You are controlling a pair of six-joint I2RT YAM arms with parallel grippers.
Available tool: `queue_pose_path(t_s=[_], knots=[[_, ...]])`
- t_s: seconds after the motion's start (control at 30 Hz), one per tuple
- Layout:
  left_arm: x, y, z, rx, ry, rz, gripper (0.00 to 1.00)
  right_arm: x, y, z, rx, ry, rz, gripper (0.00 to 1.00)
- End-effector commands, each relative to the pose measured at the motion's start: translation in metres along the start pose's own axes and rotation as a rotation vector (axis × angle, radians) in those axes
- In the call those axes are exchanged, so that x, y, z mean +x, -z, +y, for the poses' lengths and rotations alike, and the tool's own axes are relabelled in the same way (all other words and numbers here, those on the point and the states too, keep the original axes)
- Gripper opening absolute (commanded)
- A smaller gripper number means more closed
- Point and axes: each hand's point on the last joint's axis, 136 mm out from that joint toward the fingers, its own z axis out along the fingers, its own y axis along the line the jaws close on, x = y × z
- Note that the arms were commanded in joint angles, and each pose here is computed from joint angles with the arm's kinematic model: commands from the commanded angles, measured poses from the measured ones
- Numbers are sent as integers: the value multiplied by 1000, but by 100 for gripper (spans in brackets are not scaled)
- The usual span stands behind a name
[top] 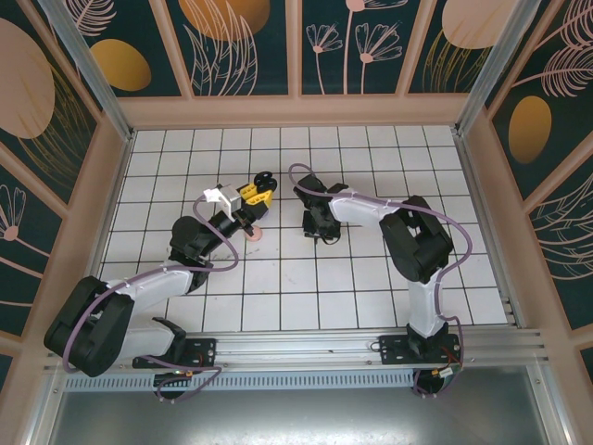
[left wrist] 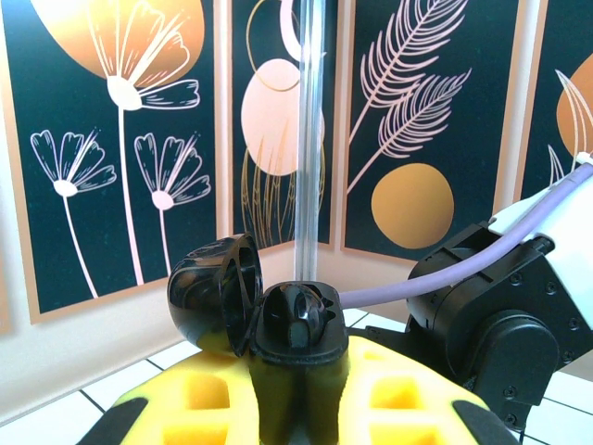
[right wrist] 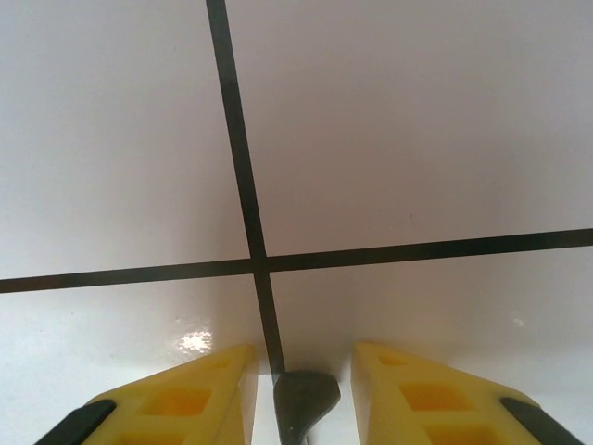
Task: Insert the wireless bluetooth earbuds into the charging case
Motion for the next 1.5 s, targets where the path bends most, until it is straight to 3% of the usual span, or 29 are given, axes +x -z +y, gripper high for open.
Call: queue_pose_path(t_s=[0.0, 0.27, 0.47, 0.73, 1.1, 1.47], knots=[[-16, 3, -6, 21, -35, -55, 0, 5, -9, 2, 20, -2, 17, 31], [-16, 2, -6, 21, -31, -52, 0, 4, -6, 4, 5, -4, 10, 15], [-18, 1, -6, 22, -29, -51, 0, -5, 10, 9, -31, -13, -46, 11], [-25, -2, -6, 22, -36, -57, 0, -31, 68, 13, -131, -45, -207, 10], [-36, -9, -7, 37, -103, -58, 0, -79, 224, 33, -397, -18, -568, 10], [-43, -25, -16, 119, -151, -42, 0, -99, 380, 56, -661, 114, -902, 11]])
